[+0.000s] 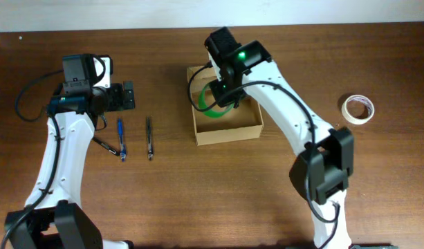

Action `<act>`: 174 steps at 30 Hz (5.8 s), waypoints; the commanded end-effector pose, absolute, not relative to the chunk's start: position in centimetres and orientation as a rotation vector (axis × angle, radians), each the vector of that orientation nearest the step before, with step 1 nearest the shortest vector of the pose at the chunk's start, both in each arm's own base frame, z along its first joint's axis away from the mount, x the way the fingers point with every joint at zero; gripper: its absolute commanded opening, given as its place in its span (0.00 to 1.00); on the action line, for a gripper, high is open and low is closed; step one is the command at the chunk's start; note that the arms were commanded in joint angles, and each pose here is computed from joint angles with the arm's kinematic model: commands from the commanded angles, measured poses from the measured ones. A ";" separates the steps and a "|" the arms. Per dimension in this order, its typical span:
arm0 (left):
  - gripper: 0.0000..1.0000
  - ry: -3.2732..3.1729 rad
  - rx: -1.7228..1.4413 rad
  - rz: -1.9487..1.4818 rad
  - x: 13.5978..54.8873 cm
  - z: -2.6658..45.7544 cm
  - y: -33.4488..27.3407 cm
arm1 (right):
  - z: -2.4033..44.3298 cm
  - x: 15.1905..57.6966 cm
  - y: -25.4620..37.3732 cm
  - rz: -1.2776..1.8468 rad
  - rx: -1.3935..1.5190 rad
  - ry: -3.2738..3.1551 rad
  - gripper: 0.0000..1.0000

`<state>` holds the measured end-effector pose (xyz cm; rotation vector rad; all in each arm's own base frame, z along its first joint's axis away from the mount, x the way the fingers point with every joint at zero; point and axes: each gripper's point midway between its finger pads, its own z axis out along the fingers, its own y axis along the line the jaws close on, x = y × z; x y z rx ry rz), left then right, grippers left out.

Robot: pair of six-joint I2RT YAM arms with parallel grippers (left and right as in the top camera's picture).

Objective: Pack container
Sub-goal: 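Carry the green tape into the box and release it, then grasp the white masking tape roll with the right gripper, then lower the white tape into the box onto the green tape, release, then move the right gripper to the black marker and grasp it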

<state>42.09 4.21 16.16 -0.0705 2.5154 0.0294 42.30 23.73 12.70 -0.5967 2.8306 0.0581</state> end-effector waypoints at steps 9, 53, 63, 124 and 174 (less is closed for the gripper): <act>0.99 2.504 -0.050 0.026 42.5 16.6 4.2 | 4.5 42.2 24.3 0.031 -0.630 2.977 0.04; 0.99 2.504 -0.050 0.026 42.5 16.6 4.2 | 20.9 39.1 -19.0 -0.086 1.155 2.610 0.54; 0.99 2.504 -0.050 0.026 42.5 16.6 4.2 | 8.2 38.4 -19.0 -0.076 1.247 2.701 0.60; 0.99 2.504 -0.050 0.026 42.5 16.6 4.2 | 10.9 41.8 24.5 0.035 -0.807 2.787 0.04; 0.99 2.504 -0.050 0.026 42.5 16.6 4.2 | 7.2 27.2 -5.1 -0.044 0.521 2.948 0.61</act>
